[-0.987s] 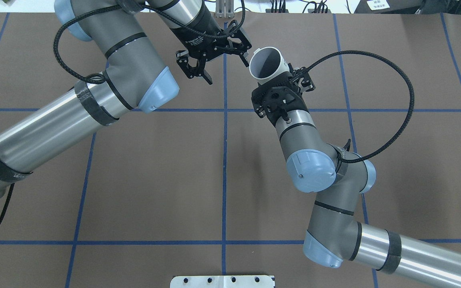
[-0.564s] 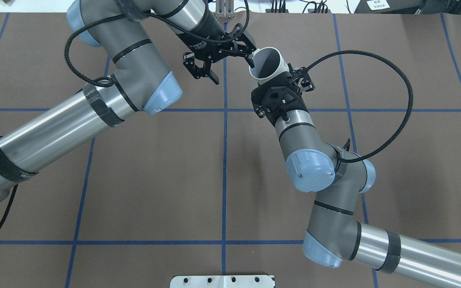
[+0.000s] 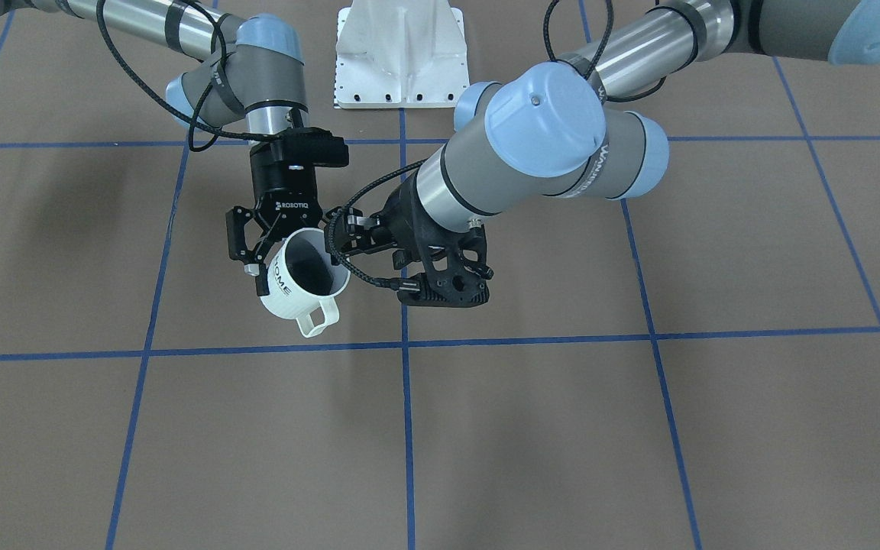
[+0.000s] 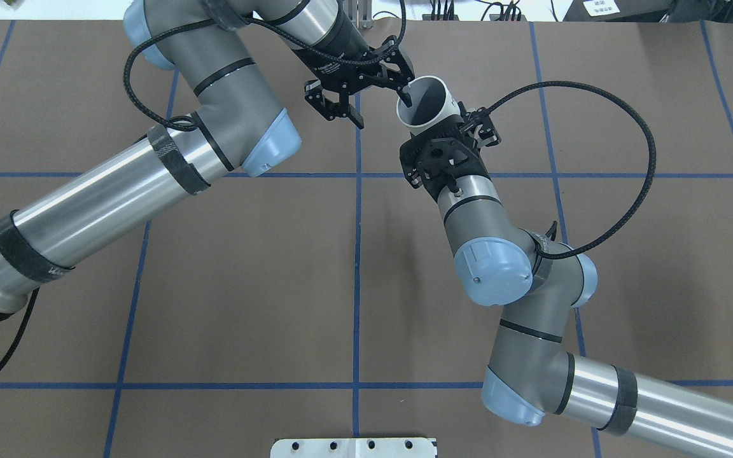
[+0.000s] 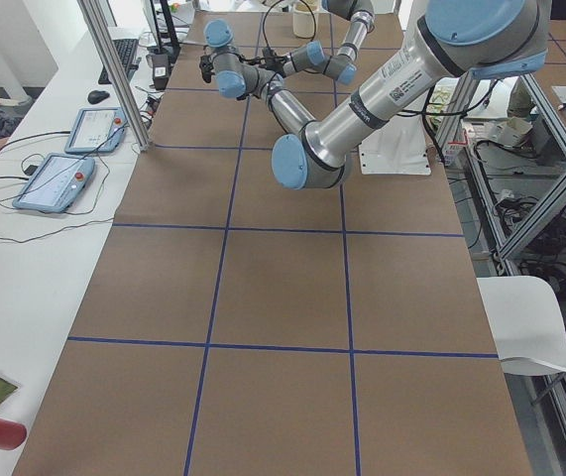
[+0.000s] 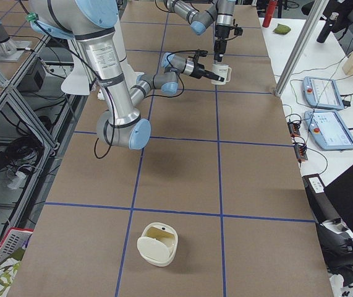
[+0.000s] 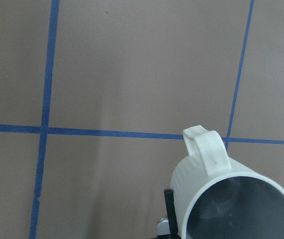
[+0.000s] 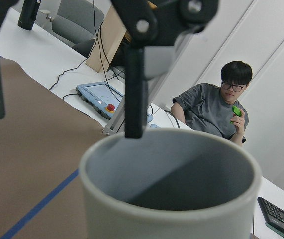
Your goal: Left arm hands cup to right arm to dump lemon
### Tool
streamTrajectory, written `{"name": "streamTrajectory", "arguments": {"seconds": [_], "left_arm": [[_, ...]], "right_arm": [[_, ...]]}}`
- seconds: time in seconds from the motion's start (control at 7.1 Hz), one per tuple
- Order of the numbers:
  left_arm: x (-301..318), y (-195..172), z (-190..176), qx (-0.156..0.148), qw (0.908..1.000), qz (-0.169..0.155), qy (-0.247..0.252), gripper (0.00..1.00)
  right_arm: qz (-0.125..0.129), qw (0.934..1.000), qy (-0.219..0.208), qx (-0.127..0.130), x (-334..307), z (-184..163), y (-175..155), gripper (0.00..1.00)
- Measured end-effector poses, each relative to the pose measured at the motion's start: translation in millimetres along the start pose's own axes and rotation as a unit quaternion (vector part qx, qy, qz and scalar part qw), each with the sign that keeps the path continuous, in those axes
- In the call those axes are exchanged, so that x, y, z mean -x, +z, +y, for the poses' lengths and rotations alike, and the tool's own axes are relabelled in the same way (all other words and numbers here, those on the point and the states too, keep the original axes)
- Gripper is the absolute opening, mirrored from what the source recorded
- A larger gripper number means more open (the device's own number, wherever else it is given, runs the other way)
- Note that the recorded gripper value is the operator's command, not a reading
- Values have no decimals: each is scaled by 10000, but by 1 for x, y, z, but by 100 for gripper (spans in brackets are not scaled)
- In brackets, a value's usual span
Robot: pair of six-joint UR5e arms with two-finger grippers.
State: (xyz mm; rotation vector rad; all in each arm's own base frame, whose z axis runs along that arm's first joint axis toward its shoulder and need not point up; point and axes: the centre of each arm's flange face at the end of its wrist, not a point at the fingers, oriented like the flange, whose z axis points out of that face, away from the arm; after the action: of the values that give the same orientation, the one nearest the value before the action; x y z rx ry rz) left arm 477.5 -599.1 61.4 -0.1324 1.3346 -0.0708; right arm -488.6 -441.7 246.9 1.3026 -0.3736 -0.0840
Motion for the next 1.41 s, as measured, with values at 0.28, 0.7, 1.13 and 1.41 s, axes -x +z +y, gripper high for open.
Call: {"name": "streamTrajectory", "arguments": {"seconds": [0.28, 0.7, 1.13, 1.41], "left_arm": [[-9, 6, -4, -5, 10000, 22, 33, 68], [-12, 21, 2, 34, 10000, 20, 77, 51], [-13, 26, 5, 67, 9999, 14, 93, 39], [-13, 27, 5, 62, 9999, 9, 96, 35]], "right_arm": [[-2, 10000, -2, 2, 0, 0, 0, 35], [-4, 10000, -2, 2, 0, 0, 0, 35], [-4, 10000, -2, 3, 0, 0, 0, 35], [-8, 10000, -2, 4, 1, 0, 0, 35]]}}
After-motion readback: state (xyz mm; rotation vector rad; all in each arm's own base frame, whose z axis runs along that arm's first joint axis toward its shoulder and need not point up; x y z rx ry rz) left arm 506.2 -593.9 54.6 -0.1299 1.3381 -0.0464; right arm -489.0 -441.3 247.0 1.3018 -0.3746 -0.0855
